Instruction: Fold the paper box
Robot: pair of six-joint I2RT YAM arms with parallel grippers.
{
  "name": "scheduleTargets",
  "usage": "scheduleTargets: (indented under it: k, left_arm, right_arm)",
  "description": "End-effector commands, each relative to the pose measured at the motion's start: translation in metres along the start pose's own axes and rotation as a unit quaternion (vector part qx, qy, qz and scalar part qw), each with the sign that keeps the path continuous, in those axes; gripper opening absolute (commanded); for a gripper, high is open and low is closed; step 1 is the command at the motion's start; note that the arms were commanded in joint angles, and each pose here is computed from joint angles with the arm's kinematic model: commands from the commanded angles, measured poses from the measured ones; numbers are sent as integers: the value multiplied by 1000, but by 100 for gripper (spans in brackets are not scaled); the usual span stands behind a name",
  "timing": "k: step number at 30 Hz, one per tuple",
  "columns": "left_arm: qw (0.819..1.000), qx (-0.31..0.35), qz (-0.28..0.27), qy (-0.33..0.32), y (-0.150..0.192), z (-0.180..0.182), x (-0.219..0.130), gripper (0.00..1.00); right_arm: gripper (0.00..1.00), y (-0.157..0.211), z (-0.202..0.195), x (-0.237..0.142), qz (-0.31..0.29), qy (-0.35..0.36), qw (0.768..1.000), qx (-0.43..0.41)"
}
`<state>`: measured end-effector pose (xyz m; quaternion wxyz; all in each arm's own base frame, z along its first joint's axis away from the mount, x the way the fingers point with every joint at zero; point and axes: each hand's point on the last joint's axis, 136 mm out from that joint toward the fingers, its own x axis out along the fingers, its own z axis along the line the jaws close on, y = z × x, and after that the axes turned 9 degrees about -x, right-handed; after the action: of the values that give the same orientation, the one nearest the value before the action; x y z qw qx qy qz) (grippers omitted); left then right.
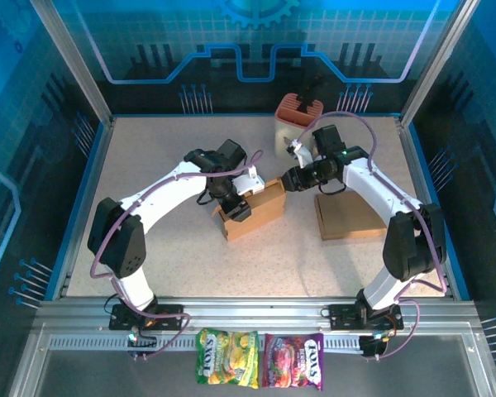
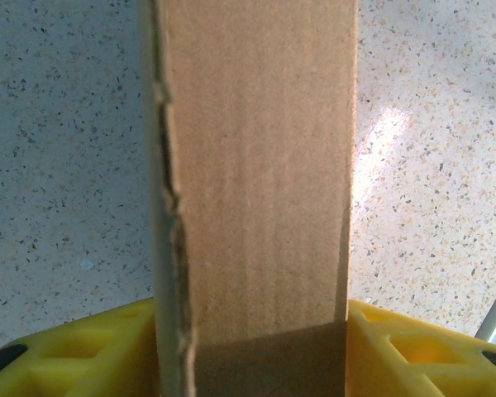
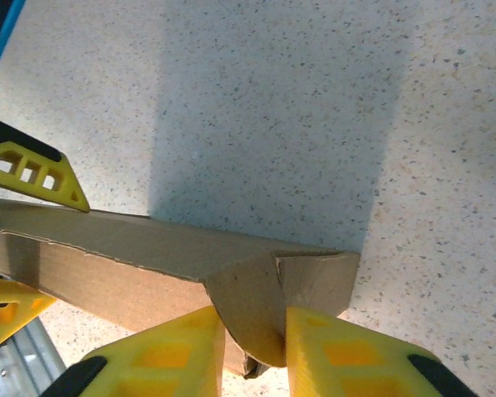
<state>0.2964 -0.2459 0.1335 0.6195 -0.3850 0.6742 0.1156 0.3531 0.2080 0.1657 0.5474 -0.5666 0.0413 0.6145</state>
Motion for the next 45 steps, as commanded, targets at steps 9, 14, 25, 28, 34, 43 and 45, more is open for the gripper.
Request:
scheduleTargets:
  k: [9, 14, 25, 28, 34, 43, 45]
  left_arm:
    - [1000, 13, -1, 19, -2, -9, -3, 54]
    - [1000, 13, 1, 21, -2, -9, -2, 53]
    - [1000, 12, 1, 22, -2, -9, -3, 52]
    - [1000, 12, 1, 23, -2, -10, -3, 52]
    - [1000, 8, 1, 18, -3, -8, -3, 51]
    - [1000, -5, -5, 0, -8, -1, -3, 48]
    - [1000, -6, -7, -7, -9, 1, -3, 48]
  right_arm:
    - [24, -13, 2, -19, -4, 49, 998, -33]
    - [30, -15, 7, -19, -2, 52, 998, -44]
    - [23, -14, 7, -20, 3, 59, 997, -47]
    - [19, -14, 7, -20, 5, 65, 997, -49]
    - [2, -13, 6, -20, 19, 95, 994, -58]
    - [0, -10, 11, -24, 20, 143, 990, 8]
    - [0, -11, 14, -25, 14, 149, 989, 15]
